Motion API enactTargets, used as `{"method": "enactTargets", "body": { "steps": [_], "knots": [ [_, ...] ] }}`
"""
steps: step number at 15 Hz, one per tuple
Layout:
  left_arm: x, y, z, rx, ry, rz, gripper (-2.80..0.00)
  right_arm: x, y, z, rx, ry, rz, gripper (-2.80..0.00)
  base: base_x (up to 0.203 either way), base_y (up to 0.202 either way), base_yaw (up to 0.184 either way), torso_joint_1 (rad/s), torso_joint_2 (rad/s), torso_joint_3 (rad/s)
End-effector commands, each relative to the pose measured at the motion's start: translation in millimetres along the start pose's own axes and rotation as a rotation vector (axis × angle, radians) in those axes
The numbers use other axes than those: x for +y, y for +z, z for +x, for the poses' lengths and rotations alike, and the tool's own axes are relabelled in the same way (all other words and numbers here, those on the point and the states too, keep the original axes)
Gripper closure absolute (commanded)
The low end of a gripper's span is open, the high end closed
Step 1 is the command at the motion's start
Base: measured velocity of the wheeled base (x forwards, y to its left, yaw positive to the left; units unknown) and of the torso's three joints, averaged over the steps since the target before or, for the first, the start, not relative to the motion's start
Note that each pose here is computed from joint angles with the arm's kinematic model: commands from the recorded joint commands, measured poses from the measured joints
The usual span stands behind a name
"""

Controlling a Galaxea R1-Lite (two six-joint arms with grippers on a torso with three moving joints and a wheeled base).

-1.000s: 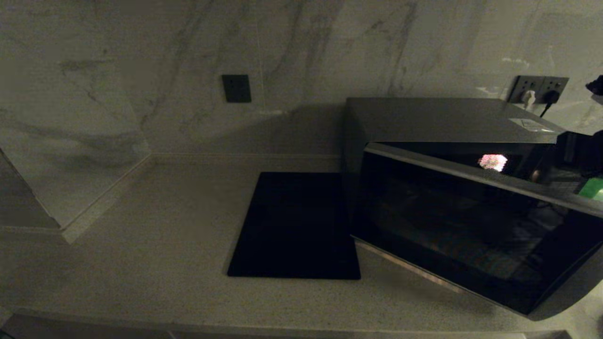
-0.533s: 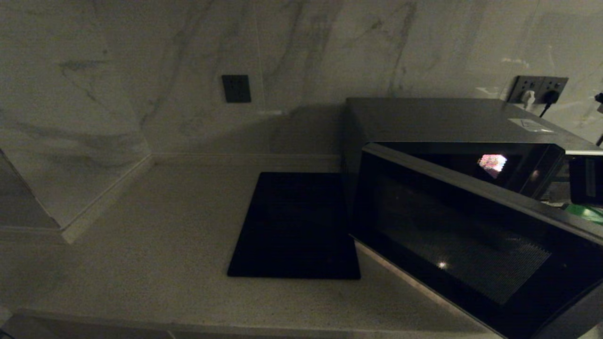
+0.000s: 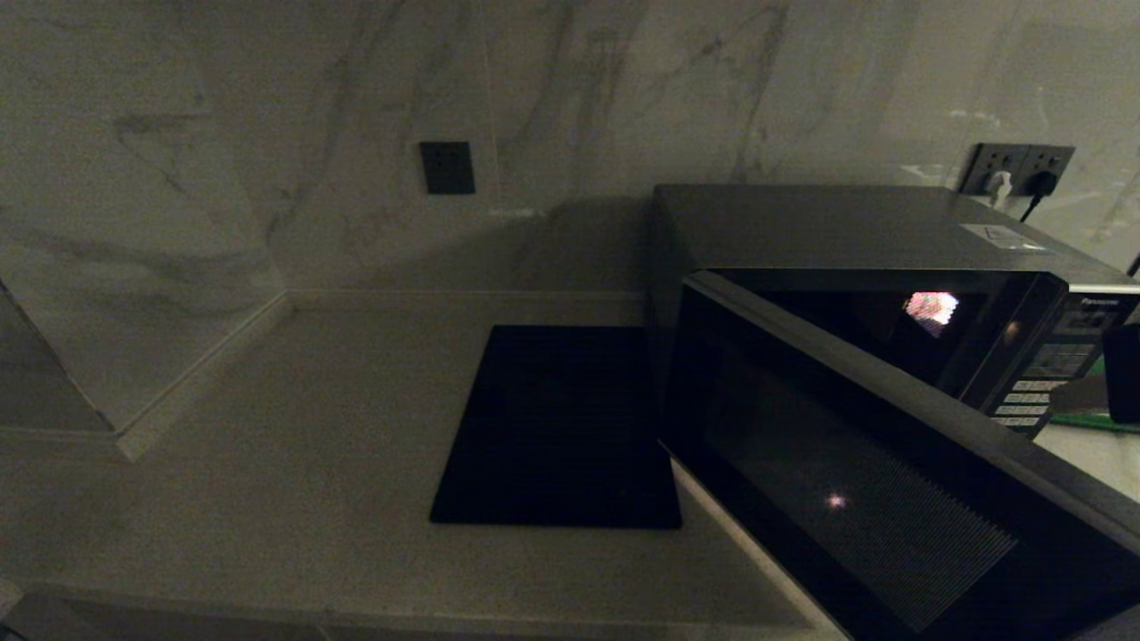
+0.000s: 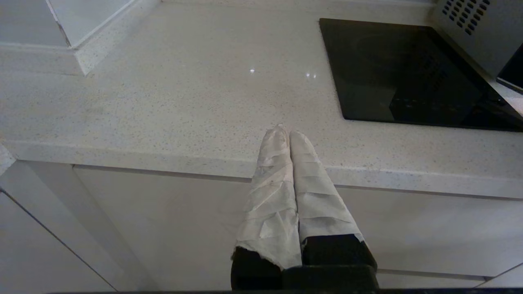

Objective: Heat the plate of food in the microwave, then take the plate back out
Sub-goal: Open the microwave oven

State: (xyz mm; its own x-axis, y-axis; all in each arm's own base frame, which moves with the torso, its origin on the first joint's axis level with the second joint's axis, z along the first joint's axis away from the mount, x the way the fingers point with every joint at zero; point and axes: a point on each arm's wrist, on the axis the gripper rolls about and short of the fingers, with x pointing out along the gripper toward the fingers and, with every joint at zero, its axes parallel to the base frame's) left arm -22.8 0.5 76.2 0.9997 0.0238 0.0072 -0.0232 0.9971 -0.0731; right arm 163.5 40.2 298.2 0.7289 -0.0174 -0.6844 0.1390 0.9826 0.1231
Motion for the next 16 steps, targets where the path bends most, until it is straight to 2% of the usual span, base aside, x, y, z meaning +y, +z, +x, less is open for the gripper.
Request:
{"method": "enactTargets", "body": {
  "steps": [1,16],
  "knots": [
    [0.0,0.0,0.0,0.0,0.001,-0.001,0.0,6.7,-5.5,-2.7,0.012,0.034,-0.022,0.0,0.0,0.0,0.0,0.0,0.0,0.0],
    [0.0,0.1,0.1,0.001,0.001,-0.001,0.0,59.2,-32.5,3.8,0.122,0.183,-0.165,0.0,0.0,0.0,0.0,0.0,0.0,0.0]
  ]
}}
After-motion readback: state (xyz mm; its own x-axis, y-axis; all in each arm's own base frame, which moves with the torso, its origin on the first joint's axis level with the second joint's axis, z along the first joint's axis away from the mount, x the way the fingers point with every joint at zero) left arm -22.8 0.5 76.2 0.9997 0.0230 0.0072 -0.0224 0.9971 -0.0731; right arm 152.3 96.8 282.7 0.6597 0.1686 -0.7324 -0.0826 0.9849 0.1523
